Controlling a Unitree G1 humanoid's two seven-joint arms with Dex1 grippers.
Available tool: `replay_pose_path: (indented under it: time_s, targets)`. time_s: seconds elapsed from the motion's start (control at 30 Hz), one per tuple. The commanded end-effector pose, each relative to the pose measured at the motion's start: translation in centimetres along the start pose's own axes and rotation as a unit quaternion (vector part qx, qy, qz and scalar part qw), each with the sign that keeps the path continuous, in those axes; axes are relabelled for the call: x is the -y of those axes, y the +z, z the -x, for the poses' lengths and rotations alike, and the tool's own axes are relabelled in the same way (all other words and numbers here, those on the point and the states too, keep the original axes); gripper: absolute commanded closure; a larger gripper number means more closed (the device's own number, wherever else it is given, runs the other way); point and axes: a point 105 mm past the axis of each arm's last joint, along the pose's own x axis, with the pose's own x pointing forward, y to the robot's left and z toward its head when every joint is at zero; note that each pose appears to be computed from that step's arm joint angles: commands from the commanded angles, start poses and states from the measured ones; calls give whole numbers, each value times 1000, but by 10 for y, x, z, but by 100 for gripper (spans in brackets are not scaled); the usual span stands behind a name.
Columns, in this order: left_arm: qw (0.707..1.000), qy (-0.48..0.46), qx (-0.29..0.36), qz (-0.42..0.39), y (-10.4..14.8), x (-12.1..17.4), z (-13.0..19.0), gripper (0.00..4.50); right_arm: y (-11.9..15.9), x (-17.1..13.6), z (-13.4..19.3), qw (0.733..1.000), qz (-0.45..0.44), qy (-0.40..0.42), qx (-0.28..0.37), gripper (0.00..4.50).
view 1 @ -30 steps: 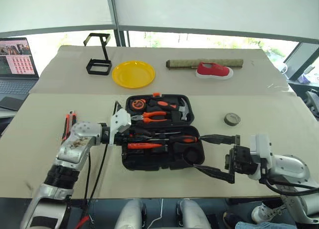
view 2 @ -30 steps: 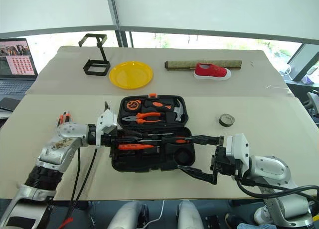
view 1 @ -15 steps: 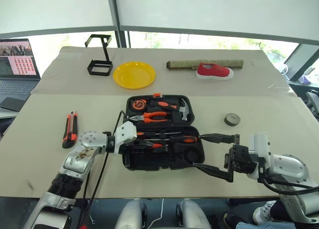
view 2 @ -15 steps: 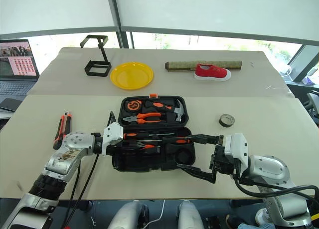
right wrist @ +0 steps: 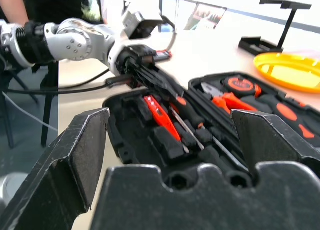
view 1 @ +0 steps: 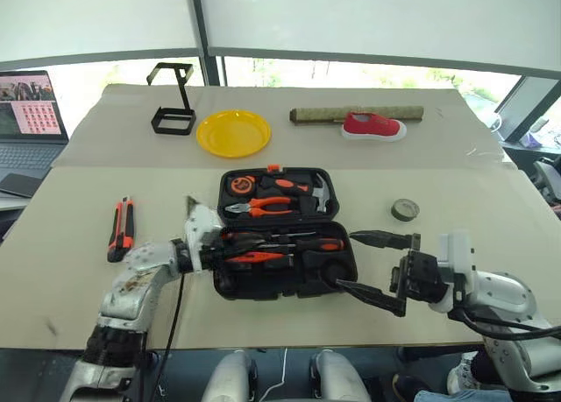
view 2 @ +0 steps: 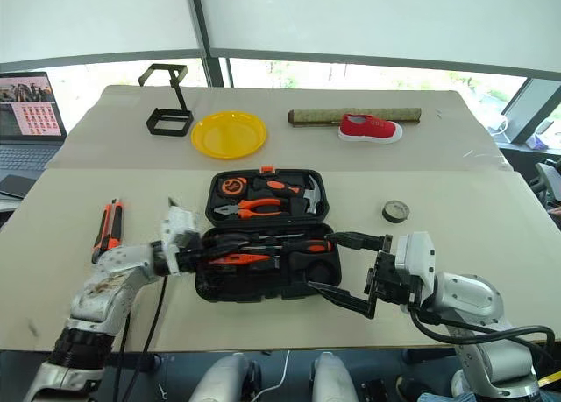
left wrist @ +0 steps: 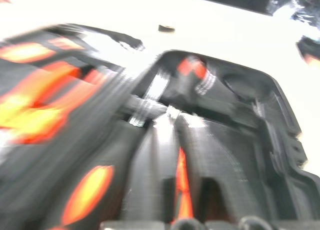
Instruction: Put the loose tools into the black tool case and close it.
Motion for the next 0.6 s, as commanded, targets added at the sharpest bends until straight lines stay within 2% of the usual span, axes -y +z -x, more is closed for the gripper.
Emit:
replay_pose_path:
  time_s: [0.03, 0.1, 0.13, 0.23, 0.33, 0.43, 0.5, 0.6]
  targets:
    - [994, 104, 12, -38, 8, -17, 41, 218, 11, 0, 5, 999, 41, -4, 23, 0]
    - [987, 157, -1, -39, 1, -19, 66, 163, 9, 0, 7, 998, 57, -6, 27, 0]
    - [980, 196, -11, -33, -6, -20, 84, 113, 10, 1, 8, 997, 62, -11, 36, 0]
    - [947, 319, -34, -14, -24, -17, 142, 18, 9, 6, 9, 996, 42, -43, 69, 0]
    - [890, 454, -43, 17, -41, -11, 197, 7, 6, 8, 10, 993, 38, -70, 84, 0]
    - [840, 537, -60, 56, -59, 3, 236, 7, 10, 13, 12, 989, 43, -92, 105, 0]
    - [825, 558, -63, 70, -63, 8, 245, 7, 15, 14, 11, 988, 51, -86, 118, 0]
    - [831, 549, -41, 78, -55, 2, 234, 7, 21, 14, 6, 985, 82, -77, 131, 0]
